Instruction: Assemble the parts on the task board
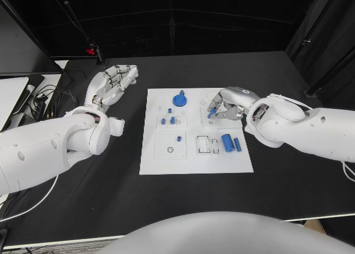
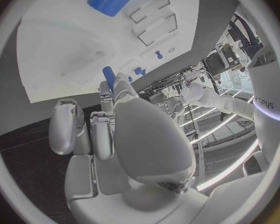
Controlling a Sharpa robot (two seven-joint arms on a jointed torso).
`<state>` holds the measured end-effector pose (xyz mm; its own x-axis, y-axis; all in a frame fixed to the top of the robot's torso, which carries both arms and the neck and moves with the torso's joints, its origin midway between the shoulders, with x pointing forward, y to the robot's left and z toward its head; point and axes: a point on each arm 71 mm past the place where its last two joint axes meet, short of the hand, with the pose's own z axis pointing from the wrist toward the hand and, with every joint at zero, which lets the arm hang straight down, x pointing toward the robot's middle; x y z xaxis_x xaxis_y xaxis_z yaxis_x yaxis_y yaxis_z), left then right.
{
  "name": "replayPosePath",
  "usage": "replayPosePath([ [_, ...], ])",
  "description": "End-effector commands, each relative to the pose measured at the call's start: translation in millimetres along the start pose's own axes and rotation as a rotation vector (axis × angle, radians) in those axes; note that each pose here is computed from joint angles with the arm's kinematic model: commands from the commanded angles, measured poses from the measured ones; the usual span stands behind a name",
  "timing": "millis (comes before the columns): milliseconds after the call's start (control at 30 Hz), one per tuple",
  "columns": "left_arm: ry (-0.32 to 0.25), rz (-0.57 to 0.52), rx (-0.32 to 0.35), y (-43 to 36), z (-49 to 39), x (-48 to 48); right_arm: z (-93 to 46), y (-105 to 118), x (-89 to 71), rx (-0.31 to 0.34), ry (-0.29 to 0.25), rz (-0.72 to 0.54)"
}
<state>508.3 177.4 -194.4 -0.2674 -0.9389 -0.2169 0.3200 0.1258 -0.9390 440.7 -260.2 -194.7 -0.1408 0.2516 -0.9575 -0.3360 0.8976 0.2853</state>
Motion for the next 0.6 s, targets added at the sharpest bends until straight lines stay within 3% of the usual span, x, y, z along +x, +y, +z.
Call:
replayPosePath([
  [33,0.006,-0.007,0.099,-7.5,0.5,0.7,1.3,11.3,-10.6,-0.049,-0.067,0.064],
  [300,0.008,-0.009,0.1,-7.5,0.8,2.0,9.9,43.9,-7.9,-0.145,-0.053,0.114],
  [600,0.009,-0.01,0.1,-8.0,0.4,2.7,23.2,92.6,10.5,-0.276,0.039,0.147],
])
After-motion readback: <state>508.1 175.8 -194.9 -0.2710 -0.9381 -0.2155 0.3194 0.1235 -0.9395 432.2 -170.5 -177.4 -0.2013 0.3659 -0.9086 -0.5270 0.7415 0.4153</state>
